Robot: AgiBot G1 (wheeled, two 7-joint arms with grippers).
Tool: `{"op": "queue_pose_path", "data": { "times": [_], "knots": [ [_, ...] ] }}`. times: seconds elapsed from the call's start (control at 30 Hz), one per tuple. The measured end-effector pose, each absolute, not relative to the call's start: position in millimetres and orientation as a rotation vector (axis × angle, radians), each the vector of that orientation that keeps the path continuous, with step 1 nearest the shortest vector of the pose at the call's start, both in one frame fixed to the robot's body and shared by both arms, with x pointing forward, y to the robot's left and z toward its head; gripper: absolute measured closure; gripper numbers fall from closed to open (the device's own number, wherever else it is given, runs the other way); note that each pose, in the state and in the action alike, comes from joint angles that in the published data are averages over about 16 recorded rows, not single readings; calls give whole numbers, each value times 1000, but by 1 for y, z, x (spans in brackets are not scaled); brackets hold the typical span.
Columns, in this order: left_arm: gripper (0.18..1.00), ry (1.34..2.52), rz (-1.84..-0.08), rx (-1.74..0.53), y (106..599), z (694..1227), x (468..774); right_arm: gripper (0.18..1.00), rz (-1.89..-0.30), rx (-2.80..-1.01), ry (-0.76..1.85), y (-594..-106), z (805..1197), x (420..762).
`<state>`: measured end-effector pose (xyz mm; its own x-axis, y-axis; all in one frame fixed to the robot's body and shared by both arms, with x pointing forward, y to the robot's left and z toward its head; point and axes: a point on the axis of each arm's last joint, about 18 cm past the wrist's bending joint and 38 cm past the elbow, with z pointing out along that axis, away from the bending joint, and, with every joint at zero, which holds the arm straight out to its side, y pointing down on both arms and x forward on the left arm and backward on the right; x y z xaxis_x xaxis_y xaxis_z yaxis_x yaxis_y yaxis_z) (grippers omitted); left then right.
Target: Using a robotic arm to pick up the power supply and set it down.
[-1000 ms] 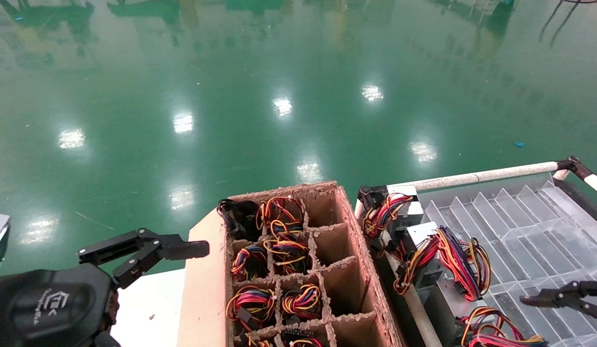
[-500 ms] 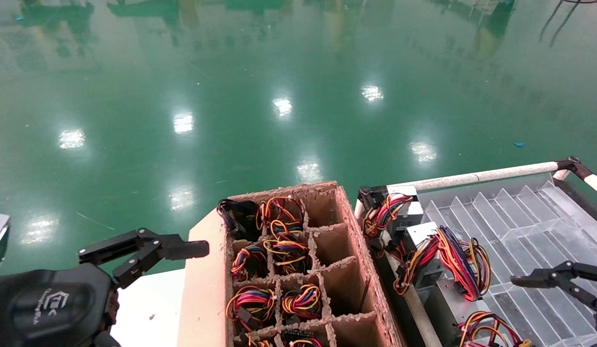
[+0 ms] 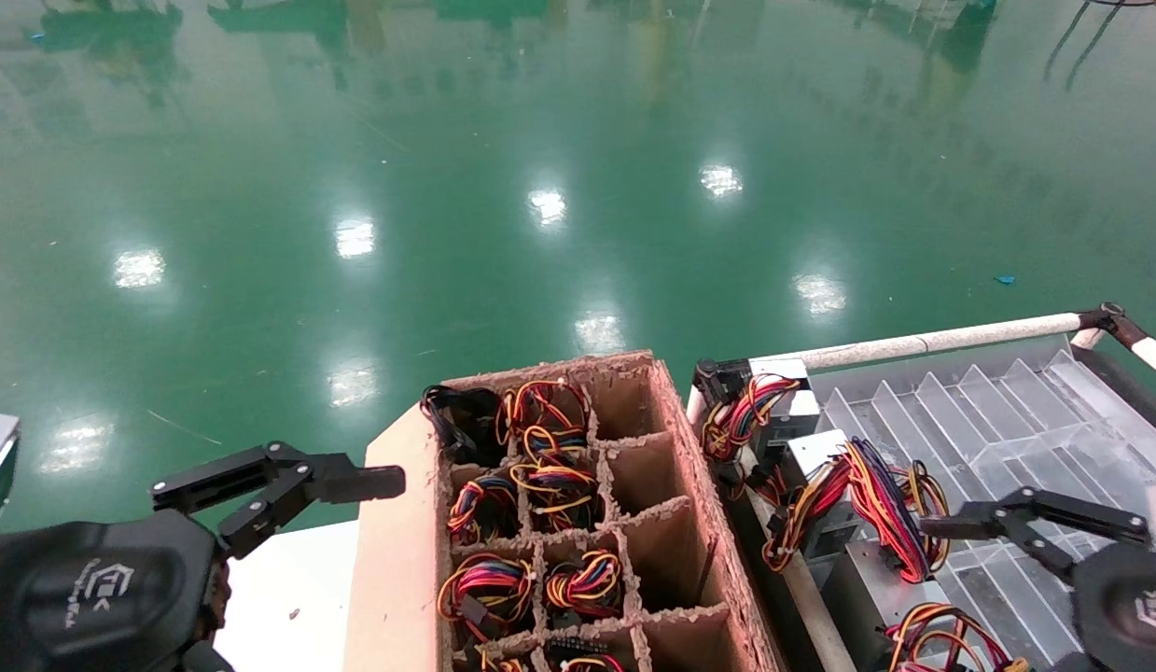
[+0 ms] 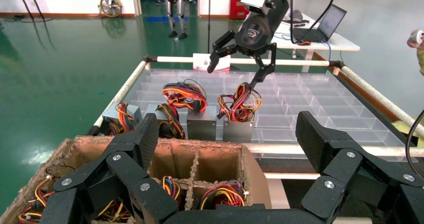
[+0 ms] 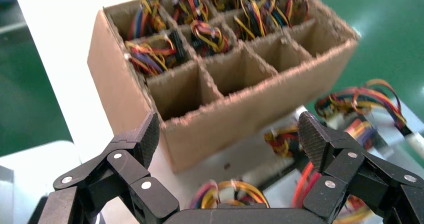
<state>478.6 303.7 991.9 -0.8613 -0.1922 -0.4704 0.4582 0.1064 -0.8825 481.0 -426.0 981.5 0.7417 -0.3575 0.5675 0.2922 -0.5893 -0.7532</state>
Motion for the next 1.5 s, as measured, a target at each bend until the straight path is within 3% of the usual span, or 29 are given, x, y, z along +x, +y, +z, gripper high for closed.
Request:
{"op": "queue_pose_path", "data": {
  "times": [1.5],
  "knots": [
    [184,1916,-1806,258,304,992,479,178,-589,-1643,-207,-313,991,479]
  ]
}}
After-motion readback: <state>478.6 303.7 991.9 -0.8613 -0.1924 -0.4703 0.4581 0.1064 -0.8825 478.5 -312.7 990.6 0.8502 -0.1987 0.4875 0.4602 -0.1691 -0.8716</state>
